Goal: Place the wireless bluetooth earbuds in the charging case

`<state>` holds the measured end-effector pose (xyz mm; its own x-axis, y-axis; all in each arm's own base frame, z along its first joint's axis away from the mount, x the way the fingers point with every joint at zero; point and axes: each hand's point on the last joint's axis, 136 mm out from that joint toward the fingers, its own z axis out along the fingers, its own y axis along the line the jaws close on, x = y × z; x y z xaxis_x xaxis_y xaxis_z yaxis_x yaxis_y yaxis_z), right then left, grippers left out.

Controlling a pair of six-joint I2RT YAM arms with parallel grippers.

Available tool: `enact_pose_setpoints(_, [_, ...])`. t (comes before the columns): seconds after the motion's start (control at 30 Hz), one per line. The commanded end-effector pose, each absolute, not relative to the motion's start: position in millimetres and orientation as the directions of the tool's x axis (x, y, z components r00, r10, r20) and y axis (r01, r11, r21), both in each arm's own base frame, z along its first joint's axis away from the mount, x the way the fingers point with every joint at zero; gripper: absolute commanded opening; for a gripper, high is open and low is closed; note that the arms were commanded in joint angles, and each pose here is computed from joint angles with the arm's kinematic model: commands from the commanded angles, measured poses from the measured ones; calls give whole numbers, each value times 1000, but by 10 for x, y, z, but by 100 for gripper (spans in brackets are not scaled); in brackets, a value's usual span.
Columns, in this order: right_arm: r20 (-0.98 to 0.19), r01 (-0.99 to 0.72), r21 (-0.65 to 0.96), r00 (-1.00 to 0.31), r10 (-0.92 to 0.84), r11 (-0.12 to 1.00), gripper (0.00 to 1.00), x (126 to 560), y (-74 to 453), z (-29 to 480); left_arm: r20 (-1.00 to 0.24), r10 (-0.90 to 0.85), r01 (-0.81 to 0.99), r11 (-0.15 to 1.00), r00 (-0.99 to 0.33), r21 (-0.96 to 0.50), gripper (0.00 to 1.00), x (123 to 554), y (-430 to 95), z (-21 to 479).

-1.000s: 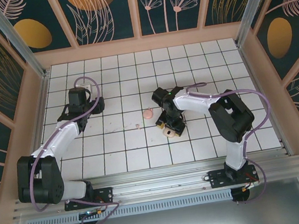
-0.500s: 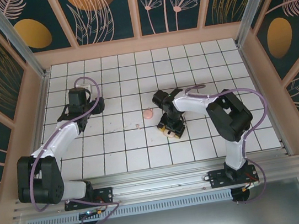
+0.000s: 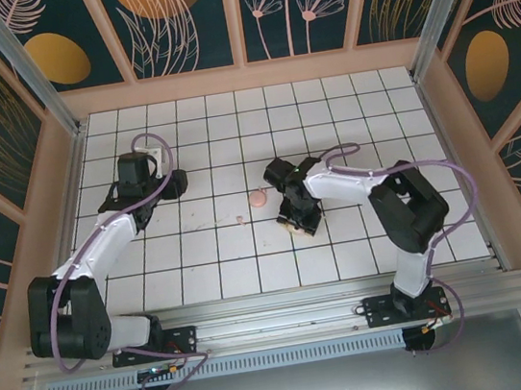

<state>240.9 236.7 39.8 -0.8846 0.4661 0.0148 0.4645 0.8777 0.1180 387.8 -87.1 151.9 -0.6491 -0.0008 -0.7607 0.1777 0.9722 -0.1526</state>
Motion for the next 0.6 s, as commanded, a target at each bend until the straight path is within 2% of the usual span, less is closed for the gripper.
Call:
enact_pose_setpoints(0.0, [-233, 358, 255, -879, 416, 898, 51, 2735, 2370, 918, -828, 3, 380, 890, -561, -253, 67, 3841, -1246, 1950])
enact_pose_setpoints(0.13, [-482, 109, 381, -824, 298, 918, 51, 3002, 2498, 1519, -854, -34, 534, 767, -519, -355, 64, 3751, -1569, 2271])
enact_pose_setpoints(0.23, [-663, -123, 381, -727, 177, 916, 51, 3085, 2583, 1966, -843, -44, 610, 671, -536, -422, 62, 3665, -1751, 2474])
enact_pose_setpoints(0.4, [-883, -433, 221, -469, -10, 874, 50, 3072, 2624, 2555, -808, -53, 650, 564, -587, -509, 58, 3496, -1900, 2752])
enact_pose_setpoints(0.5, [-952, -598, 56, -274, -138, 799, 48, 2975, 2724, 2775, -800, -61, 667, 516, -597, -538, 58, 3365, -1949, 2908])
enact_pose_setpoints(0.57, [-965, -651, -36, -174, -194, 759, 48, 2943, 2782, 2858, -795, -67, 671, 497, -603, -551, 58, 3292, -1974, 2993])
